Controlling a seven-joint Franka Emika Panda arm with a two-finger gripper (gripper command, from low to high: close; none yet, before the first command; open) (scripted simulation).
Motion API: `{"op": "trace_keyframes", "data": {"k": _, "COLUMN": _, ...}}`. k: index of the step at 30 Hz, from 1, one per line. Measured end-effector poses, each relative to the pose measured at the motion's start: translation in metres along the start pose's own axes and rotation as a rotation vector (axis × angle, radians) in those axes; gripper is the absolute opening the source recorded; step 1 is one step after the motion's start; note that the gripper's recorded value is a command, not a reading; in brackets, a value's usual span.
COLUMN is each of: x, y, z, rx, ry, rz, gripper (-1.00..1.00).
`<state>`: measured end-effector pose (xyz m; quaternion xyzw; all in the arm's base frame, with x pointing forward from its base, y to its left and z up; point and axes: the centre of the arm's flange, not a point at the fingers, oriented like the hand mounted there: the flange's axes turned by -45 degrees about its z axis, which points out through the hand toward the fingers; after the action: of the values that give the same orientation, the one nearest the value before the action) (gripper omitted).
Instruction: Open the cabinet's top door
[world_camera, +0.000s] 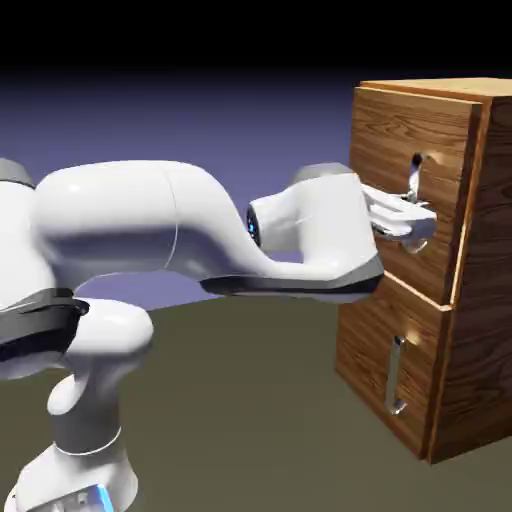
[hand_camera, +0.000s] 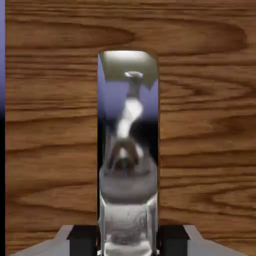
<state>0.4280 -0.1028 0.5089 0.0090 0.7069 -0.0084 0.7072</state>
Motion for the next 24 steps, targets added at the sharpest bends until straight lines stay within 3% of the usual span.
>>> {"op": "trace_keyframes", "data": {"k": 9, "x": 0.000, "y": 0.018, "z": -0.027, "rx": 0.112, "ry": 0.000, "rz": -0.001, "gripper": -1.00}}
{"op": "trace_keyframes", "data": {"k": 24, "x": 0.000, "y": 0.087, "z": -0.095, "rx": 0.444, "ry": 0.000, "rz": -0.001, "gripper": -1.00}}
